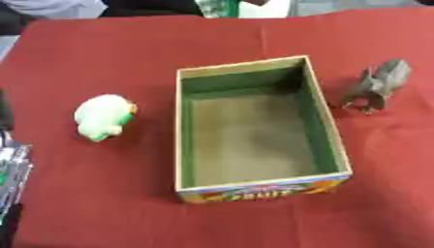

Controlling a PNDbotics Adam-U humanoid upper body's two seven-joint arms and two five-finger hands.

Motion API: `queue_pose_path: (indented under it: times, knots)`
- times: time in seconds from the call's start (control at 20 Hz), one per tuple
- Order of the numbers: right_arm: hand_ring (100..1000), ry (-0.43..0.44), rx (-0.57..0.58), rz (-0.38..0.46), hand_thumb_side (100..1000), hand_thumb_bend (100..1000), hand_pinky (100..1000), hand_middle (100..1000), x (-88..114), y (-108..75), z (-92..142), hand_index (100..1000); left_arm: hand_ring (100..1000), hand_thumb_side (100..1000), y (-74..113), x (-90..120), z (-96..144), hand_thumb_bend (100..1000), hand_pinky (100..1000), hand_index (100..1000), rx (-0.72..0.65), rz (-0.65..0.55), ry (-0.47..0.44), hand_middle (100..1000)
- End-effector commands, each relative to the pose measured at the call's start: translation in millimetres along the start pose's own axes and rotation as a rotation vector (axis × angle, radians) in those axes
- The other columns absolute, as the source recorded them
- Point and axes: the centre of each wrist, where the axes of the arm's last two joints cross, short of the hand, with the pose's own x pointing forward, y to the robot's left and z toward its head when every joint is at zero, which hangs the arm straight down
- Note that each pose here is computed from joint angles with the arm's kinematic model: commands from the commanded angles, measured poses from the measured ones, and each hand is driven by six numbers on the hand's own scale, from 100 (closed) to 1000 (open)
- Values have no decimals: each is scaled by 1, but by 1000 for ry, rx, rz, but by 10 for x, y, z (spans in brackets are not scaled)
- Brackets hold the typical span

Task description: Pick up objects on the table and place them in the box.

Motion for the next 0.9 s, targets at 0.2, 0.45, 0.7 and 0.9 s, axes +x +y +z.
queue_pose_path:
  times: [0.2, 0.45, 0.7, 0.9]
  knots:
    - [777, -23, 18, 69, 1000, 100, 884, 656, 116, -104, -29, 875, 579, 853, 52, 48, -64, 100, 582, 732, -16, -25, -34, 602]
    - [780, -30, 28, 141, 1000, 100, 875, 663, 166, -211, -53, 874, 578, 853, 64, 44, -58, 100, 582, 731, -19, -35, -36, 602]
    - [795, -38, 43, 264, 1000, 100, 862, 687, 193, -399, -113, 874, 578, 854, 70, 40, -45, 100, 582, 731, -27, -44, -34, 602]
    - [810, -49, 90, 421, 1000, 100, 847, 719, 235, -595, -198, 875, 577, 851, 77, 37, -36, 100, 582, 731, -34, -50, -32, 603]
